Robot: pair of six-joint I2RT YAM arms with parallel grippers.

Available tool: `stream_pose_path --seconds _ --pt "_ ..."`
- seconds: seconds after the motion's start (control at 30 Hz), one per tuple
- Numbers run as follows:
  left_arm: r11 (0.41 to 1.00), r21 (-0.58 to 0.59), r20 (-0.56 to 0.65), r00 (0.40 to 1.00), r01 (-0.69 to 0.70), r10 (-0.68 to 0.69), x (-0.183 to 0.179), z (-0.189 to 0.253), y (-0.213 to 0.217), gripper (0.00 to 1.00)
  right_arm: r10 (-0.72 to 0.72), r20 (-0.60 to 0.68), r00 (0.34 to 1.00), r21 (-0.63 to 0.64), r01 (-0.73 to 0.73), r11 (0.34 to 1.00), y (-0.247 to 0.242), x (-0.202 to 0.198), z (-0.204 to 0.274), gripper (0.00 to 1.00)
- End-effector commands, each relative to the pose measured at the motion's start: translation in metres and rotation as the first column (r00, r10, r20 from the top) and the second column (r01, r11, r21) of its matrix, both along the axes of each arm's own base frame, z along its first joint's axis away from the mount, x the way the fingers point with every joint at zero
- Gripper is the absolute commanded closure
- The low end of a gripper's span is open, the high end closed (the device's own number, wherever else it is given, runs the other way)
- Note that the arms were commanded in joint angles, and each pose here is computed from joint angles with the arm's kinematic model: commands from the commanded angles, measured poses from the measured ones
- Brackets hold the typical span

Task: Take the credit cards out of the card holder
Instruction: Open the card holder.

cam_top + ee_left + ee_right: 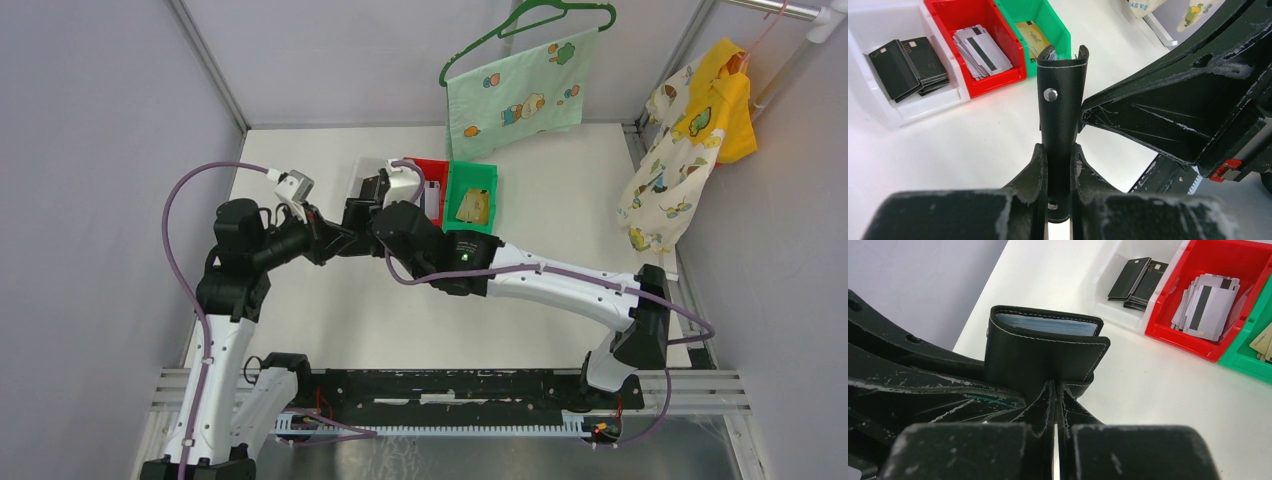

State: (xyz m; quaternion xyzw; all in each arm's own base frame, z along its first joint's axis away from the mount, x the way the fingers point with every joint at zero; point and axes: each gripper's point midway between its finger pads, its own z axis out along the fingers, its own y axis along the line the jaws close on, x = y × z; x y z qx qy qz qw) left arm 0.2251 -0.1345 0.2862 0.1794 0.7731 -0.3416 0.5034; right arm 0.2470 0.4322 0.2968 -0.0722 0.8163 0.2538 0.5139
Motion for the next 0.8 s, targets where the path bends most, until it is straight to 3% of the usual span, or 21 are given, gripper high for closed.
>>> stream_pose_path --seconds 0.0,0.53,0.63,0.77 --pt "0.998 -0.044 0.134 0.991 0.033 -0.027 0.0 0.042 -0.006 0.98 -0.094 0.028 0.995 -0.107 0.097 0.99 -0.043 0.008 -0.015 1.0" --pt "0.997 -0.059 0.133 0.99 0.049 -0.041 -0.003 0.046 -0.009 0.98 -0.091 0.034 0.995 -0.117 0.094 0.989 -0.076 -0.001 -0.031 0.99" --pt "0.992 -0.067 0.125 0.987 0.105 -0.096 -0.013 0.047 -0.014 0.98 0.0 0.054 0.999 -0.093 0.005 0.996 -0.071 -0.001 -0.016 0.79" --pt "0.974 -0.093 0.12 0.973 0.206 -0.195 -0.031 0.052 -0.025 0.98 0.259 0.11 0.96 0.0 -0.26 0.966 -0.06 -0.016 0.004 0.46"
